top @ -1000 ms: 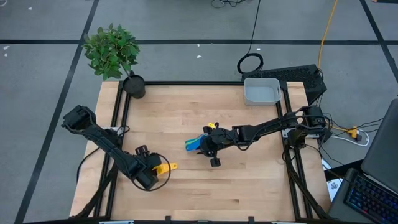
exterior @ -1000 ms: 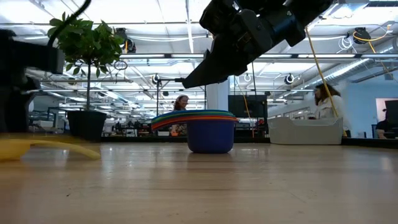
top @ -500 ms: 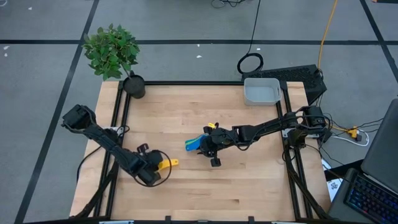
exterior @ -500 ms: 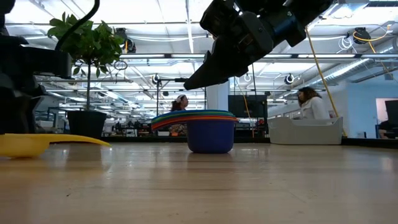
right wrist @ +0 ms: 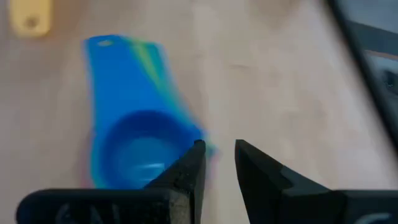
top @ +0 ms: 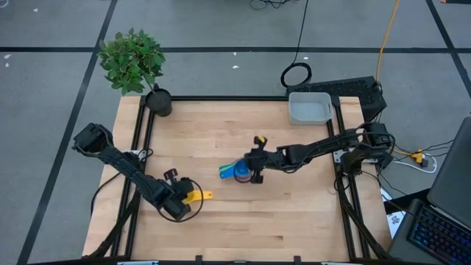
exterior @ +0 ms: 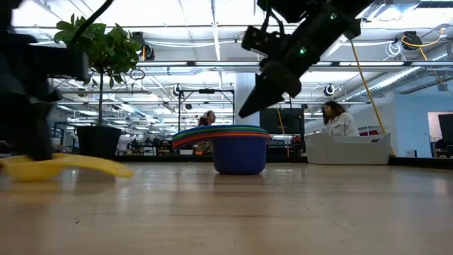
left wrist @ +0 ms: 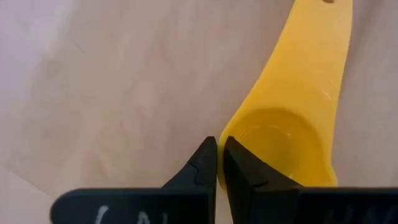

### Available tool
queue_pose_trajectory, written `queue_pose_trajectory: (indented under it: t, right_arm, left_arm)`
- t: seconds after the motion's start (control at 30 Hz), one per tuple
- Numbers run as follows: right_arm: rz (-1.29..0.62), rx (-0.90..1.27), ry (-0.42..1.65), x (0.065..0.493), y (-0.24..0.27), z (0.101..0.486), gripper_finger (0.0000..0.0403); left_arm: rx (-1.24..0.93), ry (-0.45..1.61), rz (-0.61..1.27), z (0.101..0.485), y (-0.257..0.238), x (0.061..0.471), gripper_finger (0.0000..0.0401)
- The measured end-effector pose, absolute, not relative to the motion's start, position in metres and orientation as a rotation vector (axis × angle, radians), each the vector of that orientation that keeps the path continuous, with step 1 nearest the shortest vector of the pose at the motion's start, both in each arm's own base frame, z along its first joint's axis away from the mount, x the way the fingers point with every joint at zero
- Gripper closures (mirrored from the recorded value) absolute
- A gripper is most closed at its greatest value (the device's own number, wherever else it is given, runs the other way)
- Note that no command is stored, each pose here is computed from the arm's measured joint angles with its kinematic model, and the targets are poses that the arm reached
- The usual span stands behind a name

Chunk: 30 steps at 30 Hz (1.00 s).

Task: Nest measuring cups in basket
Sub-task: Stack the yellow measuring cup on top of the blue measuring cup

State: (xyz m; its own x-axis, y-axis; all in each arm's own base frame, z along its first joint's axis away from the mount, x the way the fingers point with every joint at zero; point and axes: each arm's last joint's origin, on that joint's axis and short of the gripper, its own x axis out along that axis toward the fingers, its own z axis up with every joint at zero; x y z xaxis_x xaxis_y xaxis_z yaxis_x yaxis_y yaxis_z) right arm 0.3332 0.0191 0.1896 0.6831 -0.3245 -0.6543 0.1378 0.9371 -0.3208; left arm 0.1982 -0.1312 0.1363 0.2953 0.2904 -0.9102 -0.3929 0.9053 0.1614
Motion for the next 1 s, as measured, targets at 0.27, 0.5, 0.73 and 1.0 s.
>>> queue_pose_trajectory:
  t: [0.27, 0.5, 0.73, 1.0]
  right_arm:
    - [-0.368, -0.267, 0.67, 0.316, 0.015, 0.23, 0.0323]
    - [-0.376, -0.24, 0.602, 0.296, 0.013, 0.261, 0.0323]
    - [-0.398, -0.171, 0.614, 0.268, 0.011, 0.281, 0.0323]
    - [-0.448, -0.053, 0.692, 0.249, 0.009, 0.281, 0.0323]
  left_arm:
    - [-0.027, 1.138, 0.419, 0.155, -0.129, 0.22, 0.0392]
    - [0.014, 1.091, 0.414, 0.167, -0.124, 0.234, 0.0386]
    - [0.11, 0.974, 0.398, 0.197, -0.124, 0.257, 0.0392]
    - [0.211, 0.833, 0.297, 0.239, -0.127, 0.286, 0.0393]
